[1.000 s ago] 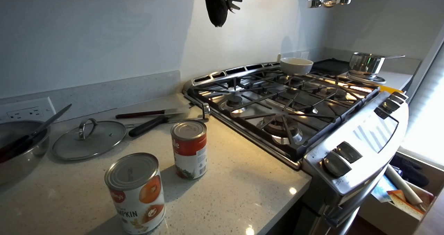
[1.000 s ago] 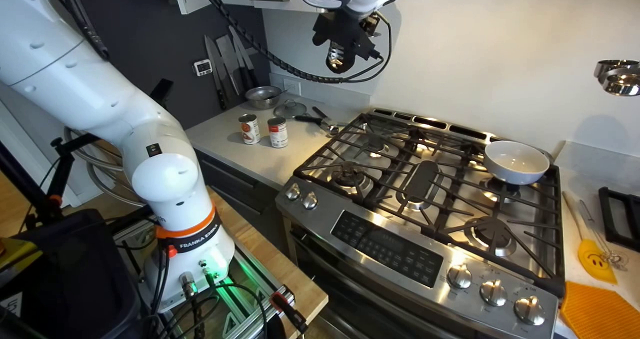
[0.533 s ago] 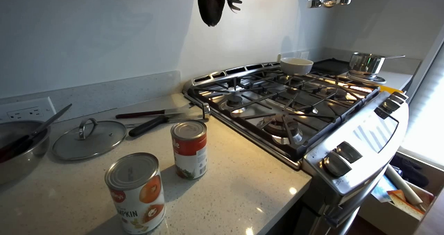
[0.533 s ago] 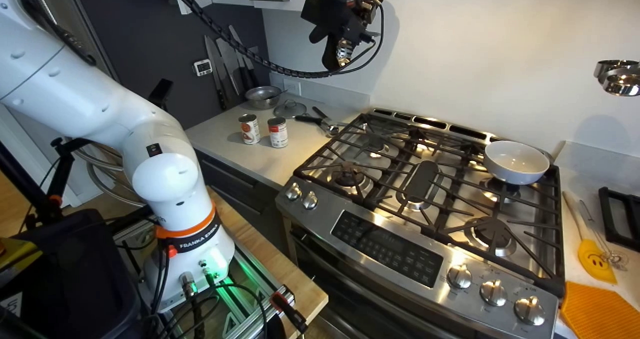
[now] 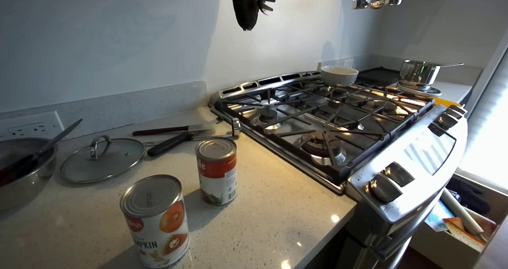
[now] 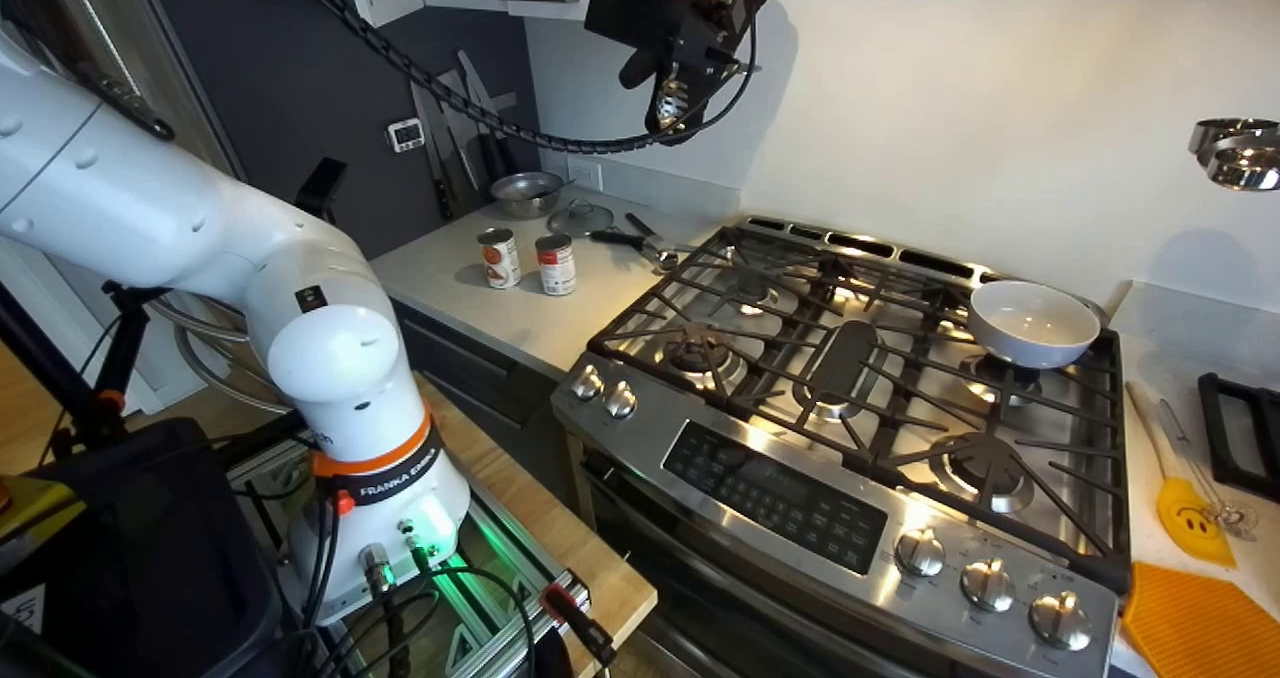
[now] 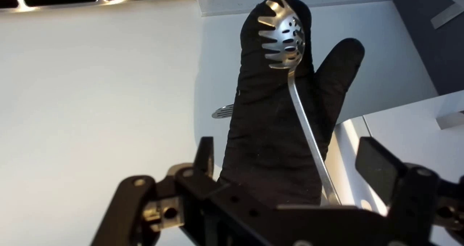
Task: Hang the kitchen mitt on the hook
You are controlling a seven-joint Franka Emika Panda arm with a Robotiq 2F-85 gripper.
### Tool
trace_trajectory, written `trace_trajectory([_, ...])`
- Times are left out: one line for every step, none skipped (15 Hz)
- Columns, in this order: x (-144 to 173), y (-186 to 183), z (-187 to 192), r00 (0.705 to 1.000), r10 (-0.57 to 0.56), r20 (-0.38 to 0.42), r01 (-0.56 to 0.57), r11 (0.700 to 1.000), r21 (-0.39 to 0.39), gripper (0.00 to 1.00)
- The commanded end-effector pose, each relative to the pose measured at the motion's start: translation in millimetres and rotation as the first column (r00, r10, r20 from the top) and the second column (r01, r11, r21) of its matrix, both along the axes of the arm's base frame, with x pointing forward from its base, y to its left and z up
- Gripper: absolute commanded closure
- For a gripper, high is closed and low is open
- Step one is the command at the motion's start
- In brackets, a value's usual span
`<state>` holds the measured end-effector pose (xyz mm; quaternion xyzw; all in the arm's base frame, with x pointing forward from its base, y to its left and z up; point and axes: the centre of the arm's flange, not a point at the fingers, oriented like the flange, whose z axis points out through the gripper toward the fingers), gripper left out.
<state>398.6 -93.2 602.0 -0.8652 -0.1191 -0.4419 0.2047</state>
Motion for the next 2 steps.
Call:
trace_trajectory([-0.2,0.1,0.1,1.0,0.0,0.0,0.0,1.0,-0.002,0.0])
trace_trajectory([-0.3,0.1,-0.1,1.0,0.001,0.0,-0.001,1.0,-0.003,0.0])
